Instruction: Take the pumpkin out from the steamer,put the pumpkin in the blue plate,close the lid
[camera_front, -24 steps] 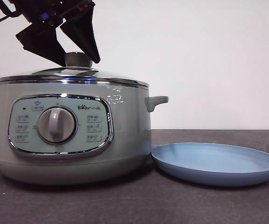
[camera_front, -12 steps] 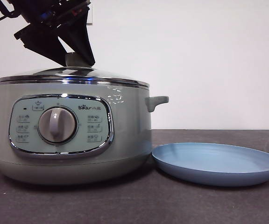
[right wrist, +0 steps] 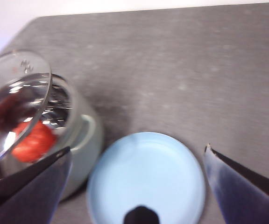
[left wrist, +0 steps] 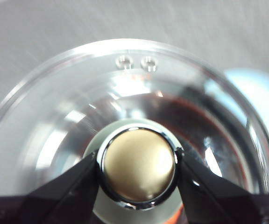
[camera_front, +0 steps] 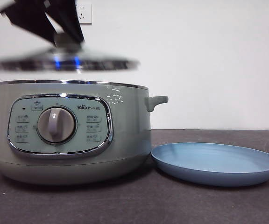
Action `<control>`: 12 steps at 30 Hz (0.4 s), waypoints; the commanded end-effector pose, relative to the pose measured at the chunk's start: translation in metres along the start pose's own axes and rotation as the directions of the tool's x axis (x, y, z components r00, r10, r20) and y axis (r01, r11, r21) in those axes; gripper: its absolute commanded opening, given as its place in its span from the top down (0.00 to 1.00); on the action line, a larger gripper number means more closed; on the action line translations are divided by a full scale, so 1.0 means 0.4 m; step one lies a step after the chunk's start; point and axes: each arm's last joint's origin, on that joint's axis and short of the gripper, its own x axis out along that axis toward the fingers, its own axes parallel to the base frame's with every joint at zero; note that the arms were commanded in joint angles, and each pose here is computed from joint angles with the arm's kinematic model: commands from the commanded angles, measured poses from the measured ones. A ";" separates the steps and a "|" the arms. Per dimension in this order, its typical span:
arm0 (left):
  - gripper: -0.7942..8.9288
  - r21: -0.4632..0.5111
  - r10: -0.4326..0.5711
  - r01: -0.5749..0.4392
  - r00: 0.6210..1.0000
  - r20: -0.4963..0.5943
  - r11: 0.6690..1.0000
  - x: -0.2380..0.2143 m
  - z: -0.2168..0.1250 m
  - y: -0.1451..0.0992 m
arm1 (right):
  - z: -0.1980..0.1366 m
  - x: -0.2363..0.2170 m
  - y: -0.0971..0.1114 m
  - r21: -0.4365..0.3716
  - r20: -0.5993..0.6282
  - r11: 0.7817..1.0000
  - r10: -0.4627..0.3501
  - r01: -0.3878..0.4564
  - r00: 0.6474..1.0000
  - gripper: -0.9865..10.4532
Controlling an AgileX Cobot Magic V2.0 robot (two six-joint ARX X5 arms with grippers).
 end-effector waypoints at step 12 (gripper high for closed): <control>0.93 -0.059 0.236 -0.229 0.922 0.307 0.972 -0.318 -0.017 0.013 | 0.027 0.183 0.103 -0.043 -0.065 0.948 0.312 -0.315 0.948 0.50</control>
